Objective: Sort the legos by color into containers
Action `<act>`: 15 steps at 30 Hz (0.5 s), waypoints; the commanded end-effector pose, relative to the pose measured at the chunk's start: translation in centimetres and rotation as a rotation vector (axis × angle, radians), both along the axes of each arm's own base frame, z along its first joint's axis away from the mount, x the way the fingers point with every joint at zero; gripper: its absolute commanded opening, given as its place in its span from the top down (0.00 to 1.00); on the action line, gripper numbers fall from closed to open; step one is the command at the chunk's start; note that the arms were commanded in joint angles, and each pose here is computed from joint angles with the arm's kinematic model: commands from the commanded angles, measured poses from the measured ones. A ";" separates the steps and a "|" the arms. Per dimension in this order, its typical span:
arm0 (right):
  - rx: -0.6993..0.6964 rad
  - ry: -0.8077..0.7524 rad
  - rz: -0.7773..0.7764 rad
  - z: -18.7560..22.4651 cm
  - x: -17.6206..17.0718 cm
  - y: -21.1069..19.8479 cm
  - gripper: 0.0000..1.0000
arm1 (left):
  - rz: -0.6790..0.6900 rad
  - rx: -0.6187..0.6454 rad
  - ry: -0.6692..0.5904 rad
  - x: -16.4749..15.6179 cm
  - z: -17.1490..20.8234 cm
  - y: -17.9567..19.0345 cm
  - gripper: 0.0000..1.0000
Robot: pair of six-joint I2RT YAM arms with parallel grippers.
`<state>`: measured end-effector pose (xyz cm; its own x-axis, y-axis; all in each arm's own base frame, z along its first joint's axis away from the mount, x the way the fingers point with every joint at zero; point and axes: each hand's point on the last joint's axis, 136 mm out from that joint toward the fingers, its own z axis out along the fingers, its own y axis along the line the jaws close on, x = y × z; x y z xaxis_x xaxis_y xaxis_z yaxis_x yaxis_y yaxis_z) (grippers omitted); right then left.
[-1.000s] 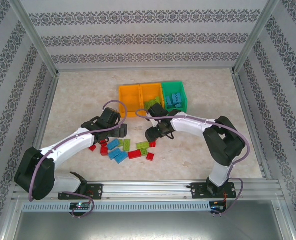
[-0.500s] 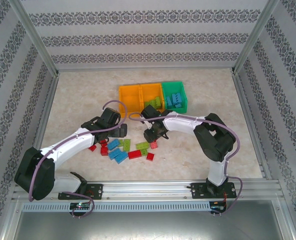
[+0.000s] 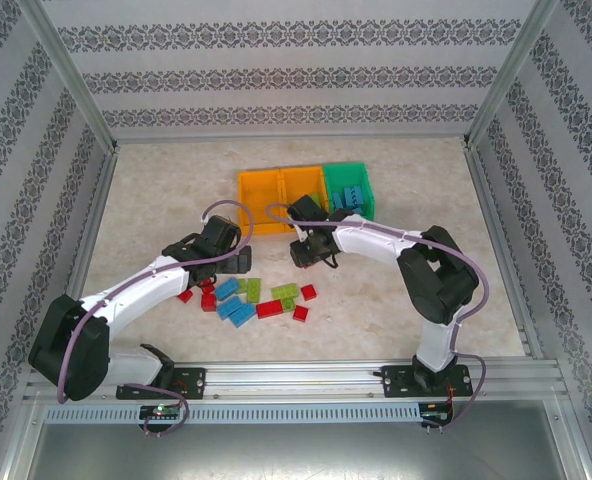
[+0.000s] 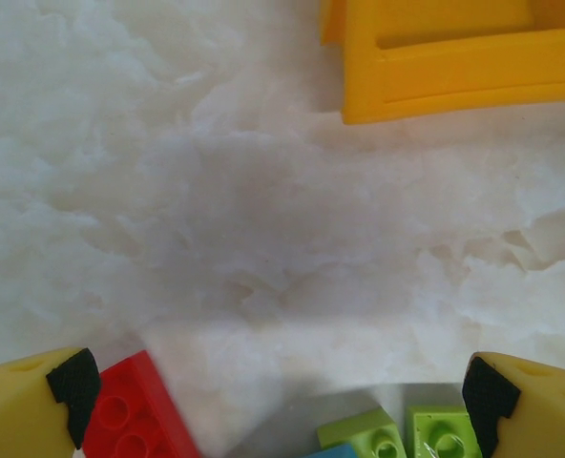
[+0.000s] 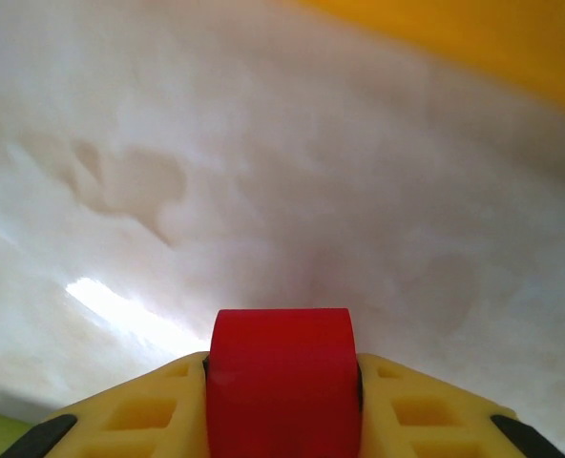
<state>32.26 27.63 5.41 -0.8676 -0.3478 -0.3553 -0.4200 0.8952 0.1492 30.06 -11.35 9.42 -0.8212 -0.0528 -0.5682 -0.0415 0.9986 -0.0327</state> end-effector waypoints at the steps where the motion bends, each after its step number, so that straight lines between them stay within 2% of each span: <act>1: 0.247 -0.053 -0.050 5.6 2.4 3.8 0.70 | 0.116 0.043 -0.002 -0.7 0.2 2.5 0.01; 7: 0.484 -0.040 -0.110 9.2 5.8 7.5 0.70 | 0.153 0.031 0.000 -0.9 -0.2 2.9 0.01; 11: 0.542 -0.029 -0.138 10.2 7.9 9.3 0.67 | 0.165 0.041 0.004 -1.0 -0.2 3.2 0.01; 15: 0.554 -0.010 -0.192 9.2 10.3 10.4 0.67 | 0.175 0.050 0.020 -1.2 -0.4 3.6 0.01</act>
